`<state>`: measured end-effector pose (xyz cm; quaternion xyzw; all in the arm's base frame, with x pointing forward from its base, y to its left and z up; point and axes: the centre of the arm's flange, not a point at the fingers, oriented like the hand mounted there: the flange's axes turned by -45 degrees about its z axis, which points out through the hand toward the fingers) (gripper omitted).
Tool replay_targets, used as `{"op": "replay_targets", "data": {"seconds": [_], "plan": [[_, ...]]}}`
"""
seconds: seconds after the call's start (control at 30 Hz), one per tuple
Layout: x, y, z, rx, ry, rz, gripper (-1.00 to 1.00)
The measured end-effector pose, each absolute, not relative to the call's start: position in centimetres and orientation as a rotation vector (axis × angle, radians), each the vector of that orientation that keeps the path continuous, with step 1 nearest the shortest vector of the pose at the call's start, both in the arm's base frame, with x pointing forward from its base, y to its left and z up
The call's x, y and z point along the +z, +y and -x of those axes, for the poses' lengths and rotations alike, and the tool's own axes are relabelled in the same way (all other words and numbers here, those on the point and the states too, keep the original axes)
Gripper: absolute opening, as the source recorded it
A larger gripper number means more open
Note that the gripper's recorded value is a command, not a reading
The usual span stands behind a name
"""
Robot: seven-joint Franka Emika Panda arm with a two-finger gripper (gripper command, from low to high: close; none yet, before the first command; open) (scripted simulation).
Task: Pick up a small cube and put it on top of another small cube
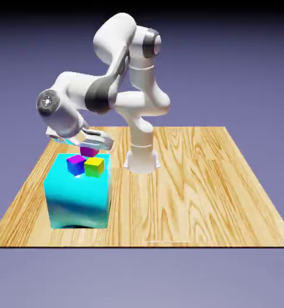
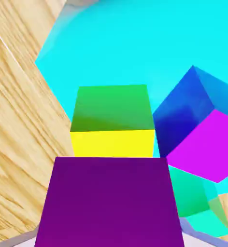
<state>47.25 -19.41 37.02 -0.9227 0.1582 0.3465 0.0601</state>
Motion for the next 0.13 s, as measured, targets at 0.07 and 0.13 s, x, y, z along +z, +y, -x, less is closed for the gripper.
{"op": "replay_targets", "data": {"seconds": [0.07, 0.13], "plan": [[35.88, -19.14, -46.55, 1.049, 0.478, 2.793, 1.00], [35.88, -19.16, -46.54, 1.050, 0.478, 2.794, 1.00]]}}
